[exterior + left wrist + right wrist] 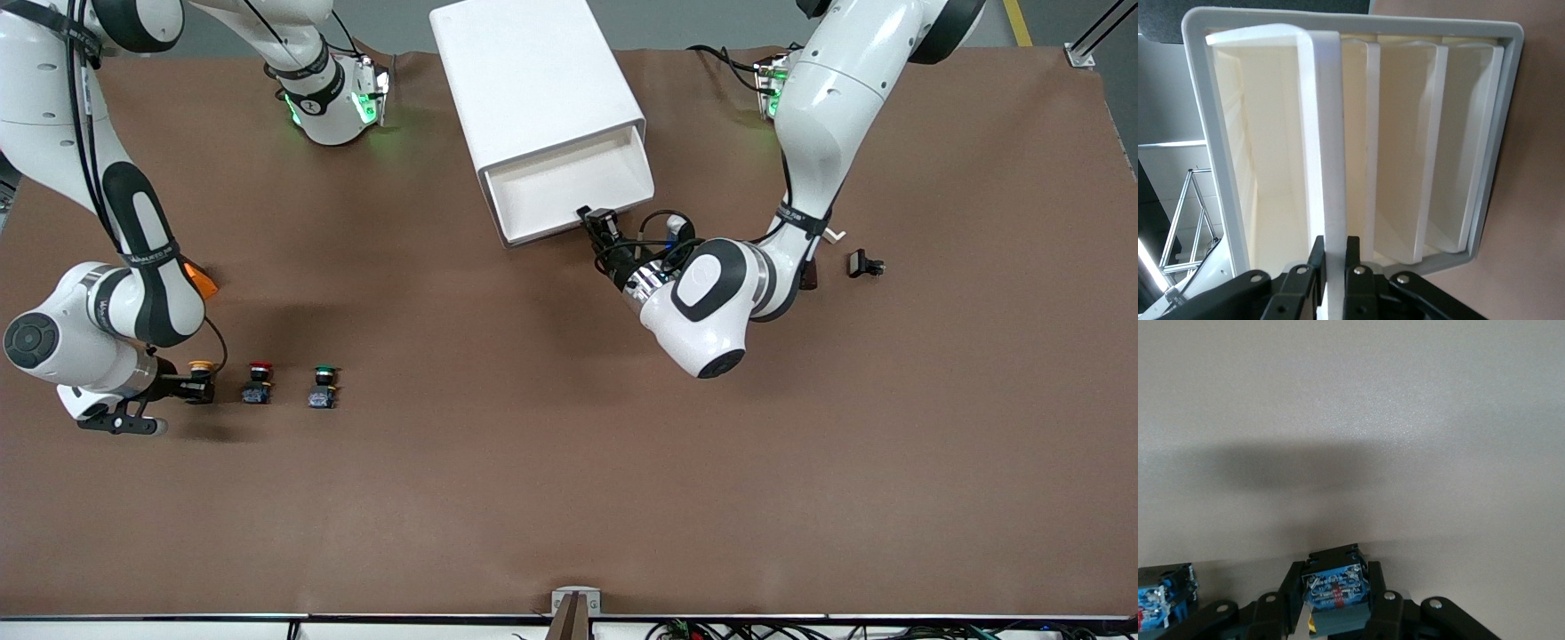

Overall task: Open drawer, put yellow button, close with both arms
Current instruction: 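Carry the yellow button toward the drawer while the left gripper releases it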

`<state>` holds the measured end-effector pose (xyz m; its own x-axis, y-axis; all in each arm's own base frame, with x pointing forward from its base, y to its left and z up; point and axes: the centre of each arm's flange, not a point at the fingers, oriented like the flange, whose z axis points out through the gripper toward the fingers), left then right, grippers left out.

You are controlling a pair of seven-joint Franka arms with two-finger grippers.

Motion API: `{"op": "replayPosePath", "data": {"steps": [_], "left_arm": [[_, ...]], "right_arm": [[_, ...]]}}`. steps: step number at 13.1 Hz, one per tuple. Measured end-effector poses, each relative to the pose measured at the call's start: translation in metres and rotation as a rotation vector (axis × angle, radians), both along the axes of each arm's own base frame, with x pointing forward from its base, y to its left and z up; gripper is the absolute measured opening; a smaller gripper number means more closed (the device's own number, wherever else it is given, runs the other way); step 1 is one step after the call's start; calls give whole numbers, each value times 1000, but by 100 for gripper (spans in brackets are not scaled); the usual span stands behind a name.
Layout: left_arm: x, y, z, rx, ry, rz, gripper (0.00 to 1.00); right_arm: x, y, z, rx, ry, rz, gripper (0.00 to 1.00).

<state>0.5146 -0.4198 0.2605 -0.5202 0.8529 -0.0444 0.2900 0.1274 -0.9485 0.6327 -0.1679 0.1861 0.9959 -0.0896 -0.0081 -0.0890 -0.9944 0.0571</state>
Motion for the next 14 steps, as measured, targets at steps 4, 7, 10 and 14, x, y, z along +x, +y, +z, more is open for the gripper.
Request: {"op": "replayPosePath", "data": {"steps": [4, 7, 10, 14], "left_arm": [[7, 4, 0, 0, -14, 19, 14], [17, 11, 2, -2, -25, 41, 14], [27, 20, 4, -3, -38, 66, 14], [36, 25, 3, 0, -65, 97, 42]], "right_arm": [[8, 4, 12, 17, 52, 8, 43], [31, 8, 62, 42, 135, 11, 43], [41, 23, 96, 70, 175, 13, 43], [36, 67, 153, 116, 237, -118, 43]]}}
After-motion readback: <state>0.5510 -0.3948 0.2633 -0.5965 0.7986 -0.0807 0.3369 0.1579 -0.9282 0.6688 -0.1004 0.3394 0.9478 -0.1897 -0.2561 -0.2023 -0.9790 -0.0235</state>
